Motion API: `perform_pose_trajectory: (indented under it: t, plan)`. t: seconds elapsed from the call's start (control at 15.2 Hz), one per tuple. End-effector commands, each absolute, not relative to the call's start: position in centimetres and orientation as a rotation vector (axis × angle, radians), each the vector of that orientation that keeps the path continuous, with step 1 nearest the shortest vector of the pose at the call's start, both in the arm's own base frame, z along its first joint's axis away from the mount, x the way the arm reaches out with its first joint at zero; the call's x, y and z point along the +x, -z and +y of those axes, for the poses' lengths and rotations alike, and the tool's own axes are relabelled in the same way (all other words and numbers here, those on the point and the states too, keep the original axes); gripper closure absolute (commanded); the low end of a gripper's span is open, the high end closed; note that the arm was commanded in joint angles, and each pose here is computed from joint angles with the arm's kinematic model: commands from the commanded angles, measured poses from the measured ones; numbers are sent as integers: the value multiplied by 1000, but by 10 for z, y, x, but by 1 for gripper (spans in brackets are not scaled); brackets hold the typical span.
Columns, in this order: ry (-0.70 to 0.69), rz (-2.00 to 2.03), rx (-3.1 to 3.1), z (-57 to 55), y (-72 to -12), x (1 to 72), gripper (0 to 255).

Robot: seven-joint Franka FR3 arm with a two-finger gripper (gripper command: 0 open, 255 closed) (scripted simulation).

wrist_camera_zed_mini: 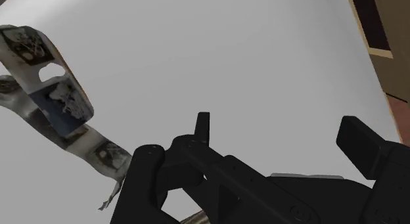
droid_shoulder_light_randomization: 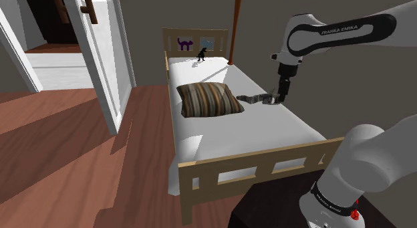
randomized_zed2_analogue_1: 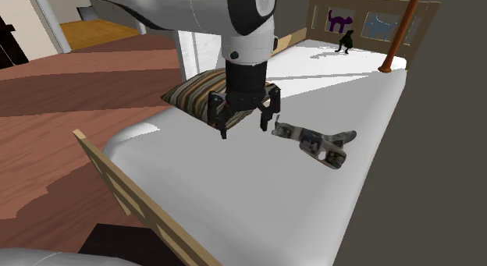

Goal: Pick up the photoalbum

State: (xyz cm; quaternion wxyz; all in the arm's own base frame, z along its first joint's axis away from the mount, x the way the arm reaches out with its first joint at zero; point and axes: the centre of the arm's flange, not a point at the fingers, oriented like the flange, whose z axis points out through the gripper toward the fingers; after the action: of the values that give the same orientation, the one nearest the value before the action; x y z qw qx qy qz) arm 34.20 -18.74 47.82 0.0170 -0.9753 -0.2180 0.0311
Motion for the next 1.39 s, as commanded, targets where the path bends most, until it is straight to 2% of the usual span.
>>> perform_pose_trajectory:
  t: [0.0,1.06,1.32]
  plan:
    - [-60,-740,-3006,-214,-471,354,0]
    - [218,-1159,-2746,-379,-401,476,0]
    - [232,-1180,-2730,-387,-381,484,0]
